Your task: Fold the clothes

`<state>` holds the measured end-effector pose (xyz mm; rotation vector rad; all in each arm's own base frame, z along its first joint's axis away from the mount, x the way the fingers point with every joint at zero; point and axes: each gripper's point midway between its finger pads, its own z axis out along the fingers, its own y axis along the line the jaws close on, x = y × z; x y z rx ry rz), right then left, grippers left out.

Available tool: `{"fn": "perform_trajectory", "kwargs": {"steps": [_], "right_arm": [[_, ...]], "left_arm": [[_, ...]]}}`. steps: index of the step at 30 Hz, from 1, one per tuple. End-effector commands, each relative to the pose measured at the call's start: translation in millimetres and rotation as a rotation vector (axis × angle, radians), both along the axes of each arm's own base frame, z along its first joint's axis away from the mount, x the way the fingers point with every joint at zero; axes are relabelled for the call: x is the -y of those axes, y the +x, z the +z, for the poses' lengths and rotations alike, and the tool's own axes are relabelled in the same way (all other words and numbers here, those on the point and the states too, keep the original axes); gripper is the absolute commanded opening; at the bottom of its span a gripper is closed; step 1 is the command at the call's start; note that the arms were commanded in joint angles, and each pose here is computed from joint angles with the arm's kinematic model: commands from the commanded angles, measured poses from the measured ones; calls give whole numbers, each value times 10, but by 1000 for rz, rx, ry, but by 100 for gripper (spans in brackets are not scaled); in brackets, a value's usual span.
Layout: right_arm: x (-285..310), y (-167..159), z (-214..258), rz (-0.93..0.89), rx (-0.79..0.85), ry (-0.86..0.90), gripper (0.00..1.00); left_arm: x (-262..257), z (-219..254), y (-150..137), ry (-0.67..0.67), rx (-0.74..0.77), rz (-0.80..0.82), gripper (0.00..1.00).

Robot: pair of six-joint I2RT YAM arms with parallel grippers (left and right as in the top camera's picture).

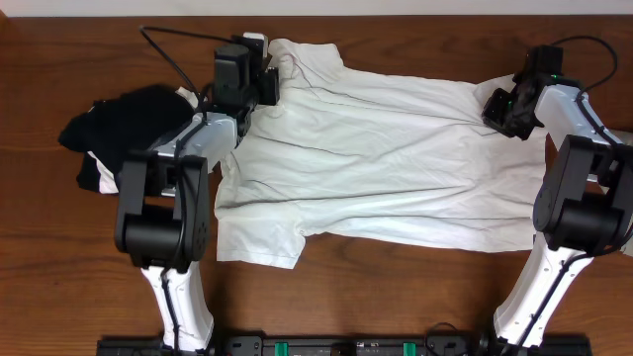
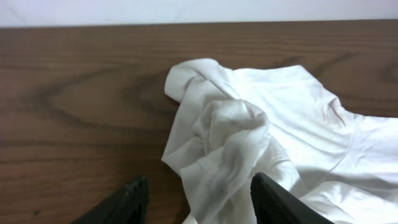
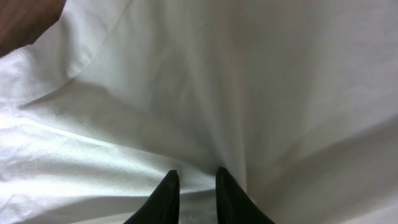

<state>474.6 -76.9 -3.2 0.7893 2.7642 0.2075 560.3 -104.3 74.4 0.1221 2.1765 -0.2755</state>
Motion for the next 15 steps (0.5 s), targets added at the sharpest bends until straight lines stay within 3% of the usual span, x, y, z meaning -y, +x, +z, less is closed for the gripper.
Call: {"fn": "perform_trajectory", "kwargs": {"steps": [1, 5, 11, 15], "right_arm": [[-5, -430, -549, 2, -188, -15, 20], [-20, -417, -547, 3, -182, -7, 20], [-27, -418, -547, 2, -183, -7, 20], [-28, -419, -547, 2, -183, -7, 20]], "left_arm": [[27, -131, 19, -50, -27, 15, 54], [26, -286, 2, -47, -55, 16, 43], [12, -307, 25, -48, -47, 20, 13], [-166, -232, 97, -33, -18, 71, 6]]}}
